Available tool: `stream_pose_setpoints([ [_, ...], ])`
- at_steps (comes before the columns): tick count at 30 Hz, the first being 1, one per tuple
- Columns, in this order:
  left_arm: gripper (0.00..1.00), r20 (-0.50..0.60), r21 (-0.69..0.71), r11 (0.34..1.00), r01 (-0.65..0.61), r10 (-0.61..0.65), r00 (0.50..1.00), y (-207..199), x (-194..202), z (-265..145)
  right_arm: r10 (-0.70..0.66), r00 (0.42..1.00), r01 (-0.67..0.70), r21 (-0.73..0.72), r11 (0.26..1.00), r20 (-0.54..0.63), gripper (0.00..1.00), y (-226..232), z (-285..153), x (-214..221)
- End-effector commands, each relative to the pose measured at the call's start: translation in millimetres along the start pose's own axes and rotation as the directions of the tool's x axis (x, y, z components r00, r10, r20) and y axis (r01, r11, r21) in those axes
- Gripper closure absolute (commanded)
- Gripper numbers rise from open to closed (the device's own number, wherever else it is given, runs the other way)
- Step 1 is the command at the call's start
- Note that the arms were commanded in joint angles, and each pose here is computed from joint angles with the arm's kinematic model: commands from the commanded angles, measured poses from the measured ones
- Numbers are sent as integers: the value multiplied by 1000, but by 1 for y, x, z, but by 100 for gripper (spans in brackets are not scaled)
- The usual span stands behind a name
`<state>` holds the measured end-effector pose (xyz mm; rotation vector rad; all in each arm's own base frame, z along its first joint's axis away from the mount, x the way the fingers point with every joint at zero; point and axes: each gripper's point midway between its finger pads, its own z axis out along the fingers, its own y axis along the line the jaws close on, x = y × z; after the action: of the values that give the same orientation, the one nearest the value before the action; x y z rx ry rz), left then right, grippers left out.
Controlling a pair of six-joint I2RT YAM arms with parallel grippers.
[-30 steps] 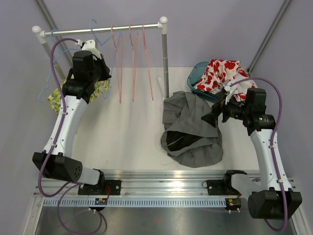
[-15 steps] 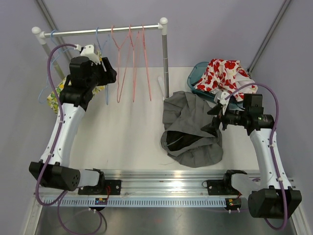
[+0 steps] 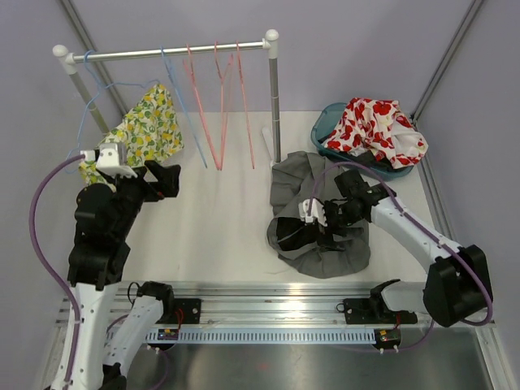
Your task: Remove the skirt from the hanger
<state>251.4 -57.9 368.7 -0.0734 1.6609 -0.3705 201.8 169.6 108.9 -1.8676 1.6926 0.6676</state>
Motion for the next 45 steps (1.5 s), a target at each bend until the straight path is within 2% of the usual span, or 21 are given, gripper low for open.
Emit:
stream_pose_setpoints([
  [1, 1, 15, 26, 999, 19, -19, 1000, -1, 15, -16, 0, 979, 29, 140, 990, -203, 0, -43, 9, 34],
  [6, 1, -6, 28, 998, 53, -53, 999, 3, 40, -29, 24, 951, 45, 213, 976, -308, 1, -64, 26, 54],
  [9, 1, 3, 34, 998, 61, -61, 998, 2, 43, -34, 98, 921, 16, 288, 957, -377, 0, -77, 38, 73],
  [12, 1, -4, 41, 997, 63, -63, 998, 2, 48, -36, 136, 917, -15, 308, 951, -374, 10, -83, 42, 75],
  [13, 1, -7, 40, 997, 63, -63, 998, 3, 49, -36, 151, 916, -33, 305, 952, -371, 23, -82, 44, 76],
  [15, 1, -9, 46, 997, 63, -63, 998, 2, 52, -38, 172, 917, -67, 286, 956, -360, 41, -78, 48, 75],
  [16, 1, -10, 46, 997, 65, -65, 998, 2, 53, -38, 186, 918, -86, 282, 955, -350, 54, -77, 49, 72],
  [17, 1, -6, 49, 997, 63, -63, 998, 2, 53, -39, 199, 919, -111, 262, 959, -340, 73, -71, 51, 71],
  [19, 1, 3, 52, 997, 62, -62, 998, 2, 53, -41, 223, 925, -146, 254, 956, -308, 97, -69, 47, 59],
  [20, 1, 4, 54, 997, 62, -62, 998, 2, 53, -43, 245, 925, -175, 246, 953, -290, 100, -65, 44, 54],
  [23, 1, 12, 63, 996, 56, -57, 998, 0, 51, -48, 276, 942, -212, 302, 929, -189, 100, -77, 9, 15],
  [25, 1, 20, 68, 996, 53, -55, 998, -1, 50, -51, 273, 961, -241, 377, 895, -35, 100, -102, -36, -37],
  [27, 1, 27, 70, 996, 55, -57, 998, -2, 48, -53, 331, 941, -327, 446, 833, 72, 100, -119, -84, -54],
  [28, 1, 33, 74, 996, 56, -58, 998, -2, 47, -54, 287, 947, -321, 508, 800, 147, 100, -137, -122, -82],
  [30, 1, 36, 77, 995, 61, -64, 997, -3, 46, -55, 305, 921, -388, 592, 706, 241, 100, -159, -169, -90],
  [34, 1, 41, 92, 993, 67, -71, 997, -6, 45, -56, 207, 918, -396, 769, 502, 338, 100, -204, -260, -125],
  [37, 1, 39, 93, 993, 66, -69, 997, -6, 45, -56, 167, 903, -430, 839, 332, 397, 100, -239, -316, -129],
  [40, 1, 42, 89, 994, 58, -62, 997, -6, 44, -58, 174, 887, -460, 856, 235, 428, 100, -269, -352, -114],
  [42, 1, 45, 89, 995, 50, -54, 998, -6, 43, -60, 186, 877, -475, 855, 208, 443, 100, -289, -360, -102],
  [43, 1, 48, 87, 995, 47, -51, 998, -6, 41, -62, 216, 866, -486, 862, 144, 452, 100, -294, -380, -74],
  [45, 1, 54, 81, 996, 35, -39, 998, -5, 39, -64, 250, 846, -506, 857, 99, 471, 100, -308, -388, -44],
])
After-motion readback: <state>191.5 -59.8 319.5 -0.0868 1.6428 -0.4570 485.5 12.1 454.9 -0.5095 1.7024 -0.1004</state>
